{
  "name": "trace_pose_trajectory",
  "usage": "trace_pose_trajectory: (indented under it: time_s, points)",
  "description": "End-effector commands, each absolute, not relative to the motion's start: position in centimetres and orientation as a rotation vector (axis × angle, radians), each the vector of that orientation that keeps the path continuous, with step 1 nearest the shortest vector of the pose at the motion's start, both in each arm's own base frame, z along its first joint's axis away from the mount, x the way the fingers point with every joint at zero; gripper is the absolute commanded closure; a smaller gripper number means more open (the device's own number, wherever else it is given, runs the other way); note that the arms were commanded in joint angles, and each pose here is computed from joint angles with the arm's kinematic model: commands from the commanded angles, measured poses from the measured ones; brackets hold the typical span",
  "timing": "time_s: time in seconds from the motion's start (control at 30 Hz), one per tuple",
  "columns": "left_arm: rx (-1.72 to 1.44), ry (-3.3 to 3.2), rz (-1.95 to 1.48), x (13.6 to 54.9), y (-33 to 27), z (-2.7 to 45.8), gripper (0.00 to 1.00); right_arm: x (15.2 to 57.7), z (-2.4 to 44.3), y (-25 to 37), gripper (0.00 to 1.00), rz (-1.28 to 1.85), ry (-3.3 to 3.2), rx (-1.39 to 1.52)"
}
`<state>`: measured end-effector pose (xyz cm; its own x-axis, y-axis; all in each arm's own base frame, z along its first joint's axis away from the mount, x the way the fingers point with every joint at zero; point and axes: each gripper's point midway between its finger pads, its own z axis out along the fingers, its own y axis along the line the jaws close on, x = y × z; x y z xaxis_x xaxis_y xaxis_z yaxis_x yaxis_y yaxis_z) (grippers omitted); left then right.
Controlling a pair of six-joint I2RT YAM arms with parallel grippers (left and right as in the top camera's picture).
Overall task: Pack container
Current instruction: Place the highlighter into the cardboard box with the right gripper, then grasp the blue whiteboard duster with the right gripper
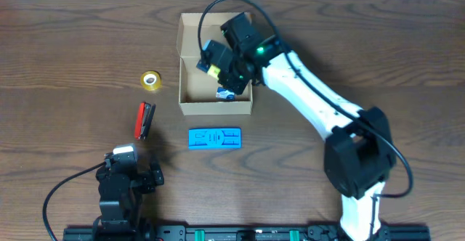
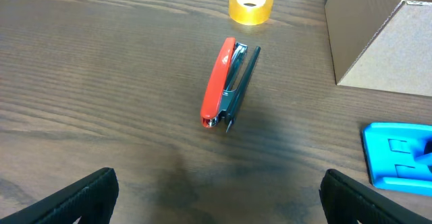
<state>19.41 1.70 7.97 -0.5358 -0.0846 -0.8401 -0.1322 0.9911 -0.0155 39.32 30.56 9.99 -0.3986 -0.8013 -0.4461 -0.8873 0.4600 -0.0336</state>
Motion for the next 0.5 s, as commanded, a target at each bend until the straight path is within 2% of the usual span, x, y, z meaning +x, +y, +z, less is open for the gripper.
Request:
trace_pose_trajectory:
  time_s: [0.0, 0.27, 0.4, 0.47]
  points:
    - [-0.155, 2.144, 0.066, 19.4, 1.8, 7.6, 0.04, 39.5, 8.6, 30.9, 0.87, 0.274, 2.316, -1.465]
    - [-0.155, 2.144, 0.066, 19.4, 1.8, 7.6, 0.05, 39.8, 7.3, 30.6, 0.71, 0.237, 2.326, -1.491]
    - [-0.155, 2.144, 0.066, 19.4, 1.8, 7.6, 0.05, 40.0, 7.4, 30.8, 0.53, 0.238, 2.316, -1.486]
    - [-0.155, 2.145, 0.067, 19.4, 1.8, 7.6, 0.05, 40.3, 7.5, 30.9, 0.48, 0.237, 2.303, -1.479]
